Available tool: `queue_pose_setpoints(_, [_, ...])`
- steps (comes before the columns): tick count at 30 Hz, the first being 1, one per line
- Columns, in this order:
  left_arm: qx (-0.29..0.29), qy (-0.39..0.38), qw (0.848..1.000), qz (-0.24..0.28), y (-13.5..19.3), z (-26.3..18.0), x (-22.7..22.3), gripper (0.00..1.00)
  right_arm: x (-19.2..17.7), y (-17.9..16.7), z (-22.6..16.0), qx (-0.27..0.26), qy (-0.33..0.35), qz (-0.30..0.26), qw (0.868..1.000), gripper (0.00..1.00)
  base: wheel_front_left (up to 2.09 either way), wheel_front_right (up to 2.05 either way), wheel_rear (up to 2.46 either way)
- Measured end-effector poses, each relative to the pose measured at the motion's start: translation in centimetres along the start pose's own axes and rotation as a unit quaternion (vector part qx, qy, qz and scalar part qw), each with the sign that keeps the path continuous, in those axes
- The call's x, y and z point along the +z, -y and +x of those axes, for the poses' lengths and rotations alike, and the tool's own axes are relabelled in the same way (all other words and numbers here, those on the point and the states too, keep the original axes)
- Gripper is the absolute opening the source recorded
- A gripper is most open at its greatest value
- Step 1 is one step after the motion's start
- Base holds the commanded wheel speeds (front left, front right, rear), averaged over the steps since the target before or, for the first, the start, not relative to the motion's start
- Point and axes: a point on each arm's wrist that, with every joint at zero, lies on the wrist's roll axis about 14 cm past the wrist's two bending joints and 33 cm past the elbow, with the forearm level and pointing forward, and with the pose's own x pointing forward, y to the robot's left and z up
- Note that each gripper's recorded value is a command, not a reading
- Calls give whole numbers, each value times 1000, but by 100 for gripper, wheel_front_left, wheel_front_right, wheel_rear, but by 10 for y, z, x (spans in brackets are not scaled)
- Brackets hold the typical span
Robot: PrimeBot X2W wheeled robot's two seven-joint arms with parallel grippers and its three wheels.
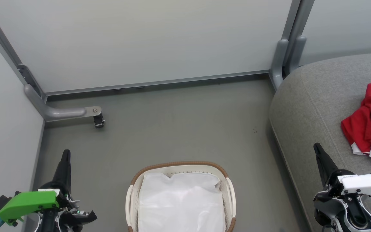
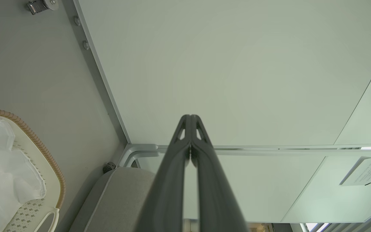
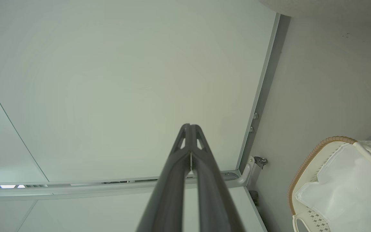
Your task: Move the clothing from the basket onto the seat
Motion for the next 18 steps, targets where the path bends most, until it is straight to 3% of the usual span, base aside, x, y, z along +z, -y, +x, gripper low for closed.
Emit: queue_pose_setpoints(18, [0,0,1000,0,0,0,0,0,0,0,0,0,0,0,1000,0,0,0,0])
